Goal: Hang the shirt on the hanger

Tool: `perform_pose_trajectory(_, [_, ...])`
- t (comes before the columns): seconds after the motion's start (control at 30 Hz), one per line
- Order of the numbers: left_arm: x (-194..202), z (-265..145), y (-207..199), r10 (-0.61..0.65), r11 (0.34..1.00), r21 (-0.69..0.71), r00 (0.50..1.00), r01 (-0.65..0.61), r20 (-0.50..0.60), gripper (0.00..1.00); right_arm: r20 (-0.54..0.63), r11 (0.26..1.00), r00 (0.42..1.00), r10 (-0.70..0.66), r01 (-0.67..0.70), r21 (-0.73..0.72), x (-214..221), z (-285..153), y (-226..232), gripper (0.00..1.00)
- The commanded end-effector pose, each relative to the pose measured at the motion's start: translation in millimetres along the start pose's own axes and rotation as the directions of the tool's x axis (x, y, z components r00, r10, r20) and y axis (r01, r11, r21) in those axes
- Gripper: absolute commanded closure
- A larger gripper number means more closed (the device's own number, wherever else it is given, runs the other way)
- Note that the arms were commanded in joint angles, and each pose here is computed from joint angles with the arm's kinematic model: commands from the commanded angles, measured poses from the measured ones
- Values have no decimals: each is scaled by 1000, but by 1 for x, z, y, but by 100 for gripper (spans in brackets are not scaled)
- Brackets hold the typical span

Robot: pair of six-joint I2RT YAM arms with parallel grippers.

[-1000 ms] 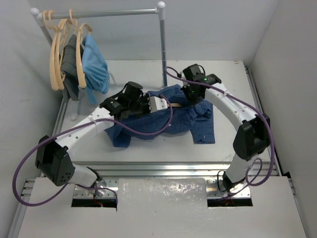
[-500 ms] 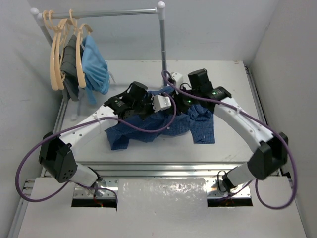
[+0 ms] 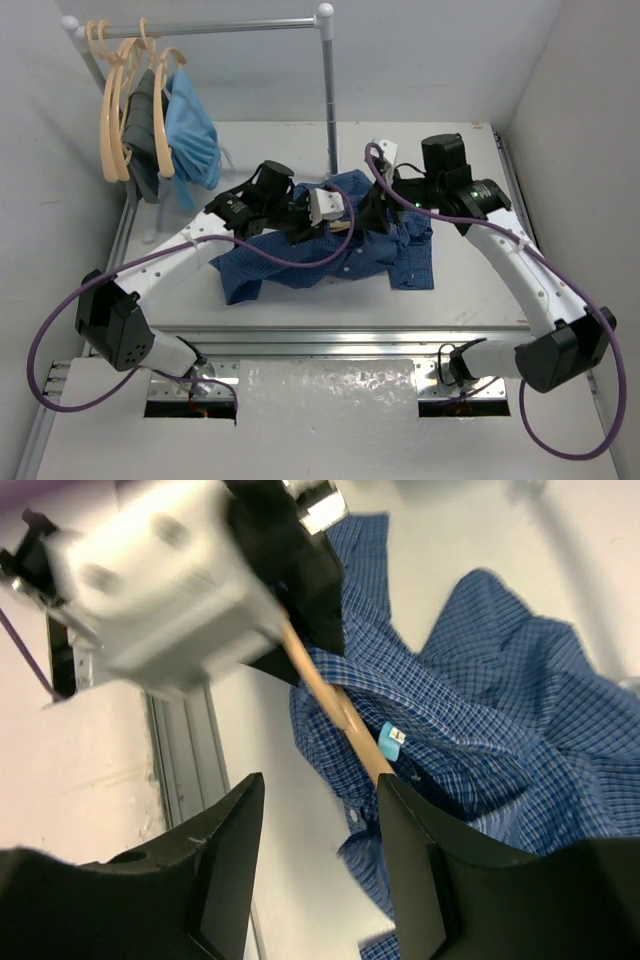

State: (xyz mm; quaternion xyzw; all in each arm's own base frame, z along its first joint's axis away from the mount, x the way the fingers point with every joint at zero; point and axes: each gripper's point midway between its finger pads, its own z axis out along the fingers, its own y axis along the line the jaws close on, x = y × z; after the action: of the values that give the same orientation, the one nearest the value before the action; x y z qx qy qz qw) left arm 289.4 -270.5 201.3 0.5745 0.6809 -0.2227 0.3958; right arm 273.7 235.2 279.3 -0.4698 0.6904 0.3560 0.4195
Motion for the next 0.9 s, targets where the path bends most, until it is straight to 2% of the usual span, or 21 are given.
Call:
perform_pose_trajectory(0.0, [-54,-24,3,71,997,-15,982,-69,178,100,-31,998,999,-34,32,-63,15,14,-3,49])
perform_pose_trajectory(0.2, [-57,-31,-1,97,995,-24,976,-94,195,100,-5,994,999,-44,44,-96,15,34,-19,45])
perform_pose_trajectory(0.37, [-65,-36,2,76,997,-41,973,-68,219,100,-52,989,999,-10,2,-150,39,47,-12,47])
perform_pose_trajectory(0.47, [-68,-37,1,67,998,-22,969,-63,239,100,-65,992,998,-4,-4,-123,45,52,-14,48])
perform_pose_trajectory(0.53, [-73,-40,0,58,998,-9,963,-58,264,100,-72,998,997,2,-7,-64,50,55,-25,56])
perform_pose_trajectory(0.57, [-78,-42,-3,56,998,12,957,-62,285,100,-75,999,997,0,-4,-52,50,56,-28,60])
perform_pose_trajectory(0.6, [-81,-44,-3,37,999,23,953,-46,301,100,-81,999,997,-3,-1,-45,51,56,-30,68])
perform_pose_trajectory(0.67, [-89,-51,3,15,999,31,937,-28,349,100,-79,999,997,-13,9,-47,46,54,-30,74])
perform_pose_trajectory(0.73, [-94,-60,17,-26,1000,11,924,23,381,100,-87,999,996,-32,29,-35,43,46,-27,90])
perform_pose_trajectory(0.77, [-92,-62,23,-34,999,-6,924,39,381,97,-102,999,994,-38,37,-17,45,41,-28,99])
perform_pose_trajectory(0.8, [-89,-65,30,-42,998,-28,925,56,376,84,-111,998,992,-55,56,4,46,36,-30,100])
perform_pose_trajectory(0.87, [-82,-67,41,-52,993,-79,934,85,353,67,-99,998,994,-54,57,31,42,18,-33,100])
